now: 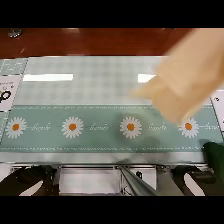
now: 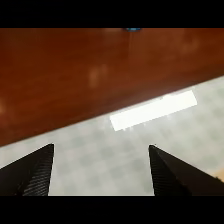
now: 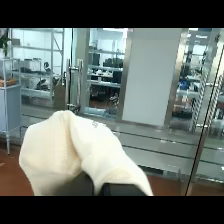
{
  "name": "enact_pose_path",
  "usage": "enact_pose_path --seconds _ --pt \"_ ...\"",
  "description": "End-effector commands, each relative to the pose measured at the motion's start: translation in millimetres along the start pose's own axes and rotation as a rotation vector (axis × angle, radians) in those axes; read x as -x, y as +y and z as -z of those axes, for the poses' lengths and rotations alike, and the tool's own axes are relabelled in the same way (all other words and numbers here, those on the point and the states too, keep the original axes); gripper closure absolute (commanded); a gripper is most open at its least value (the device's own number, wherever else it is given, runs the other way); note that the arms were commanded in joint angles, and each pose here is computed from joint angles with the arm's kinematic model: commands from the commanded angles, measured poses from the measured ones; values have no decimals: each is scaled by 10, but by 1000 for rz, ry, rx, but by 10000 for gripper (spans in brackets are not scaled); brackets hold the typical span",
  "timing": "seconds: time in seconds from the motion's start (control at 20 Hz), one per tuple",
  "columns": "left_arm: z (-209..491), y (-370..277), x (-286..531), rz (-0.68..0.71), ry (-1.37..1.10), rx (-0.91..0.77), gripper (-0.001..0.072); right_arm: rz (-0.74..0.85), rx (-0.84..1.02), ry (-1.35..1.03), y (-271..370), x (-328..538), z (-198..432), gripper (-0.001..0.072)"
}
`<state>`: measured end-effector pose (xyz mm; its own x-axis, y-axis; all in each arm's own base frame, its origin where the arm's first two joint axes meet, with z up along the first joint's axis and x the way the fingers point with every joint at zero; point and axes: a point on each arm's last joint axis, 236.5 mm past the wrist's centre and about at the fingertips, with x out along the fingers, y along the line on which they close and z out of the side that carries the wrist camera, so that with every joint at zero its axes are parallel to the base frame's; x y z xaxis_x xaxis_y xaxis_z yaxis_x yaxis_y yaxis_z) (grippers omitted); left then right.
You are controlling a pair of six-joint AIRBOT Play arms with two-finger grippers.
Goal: Fold the shirts.
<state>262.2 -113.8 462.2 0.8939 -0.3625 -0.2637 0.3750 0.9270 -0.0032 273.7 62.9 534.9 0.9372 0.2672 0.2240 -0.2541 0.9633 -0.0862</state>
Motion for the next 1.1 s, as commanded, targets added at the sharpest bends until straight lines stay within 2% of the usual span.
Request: enact_pose_path --seconds 0.0,0.15,0.35,0.5,0.7,0.85,0.95,1.0,1.05 --pt "-173 122 519 -25 -125 4 3 -4 42 87 46 152 144 683" --pt "-105 134 603 -25 -115 7 4 -72 10 288 122 -59 726 683" --pt "206 136 480 -32 18 3 3 -301 75 532 662 -388 1559 684" --pt "463 134 378 -36 120 -1 4 -547 27 734 1575 -430 2192 684" --pt "632 140 372 -41 192 3 4 -857 190 913 2986 -74 2916 683" --pt "685 146 394 -44 214 13 4 -981 395 990 3739 291 3473 682" --pt "690 152 393 -50 215 47 3 -966 459 1042 3999 371 3838 680" --pt "691 151 394 -51 216 55 3 -965 440 1052 4114 358 3959 587" --pt "691 151 394 -51 216 56 3 -957 412 1049 4189 317 4021 380"
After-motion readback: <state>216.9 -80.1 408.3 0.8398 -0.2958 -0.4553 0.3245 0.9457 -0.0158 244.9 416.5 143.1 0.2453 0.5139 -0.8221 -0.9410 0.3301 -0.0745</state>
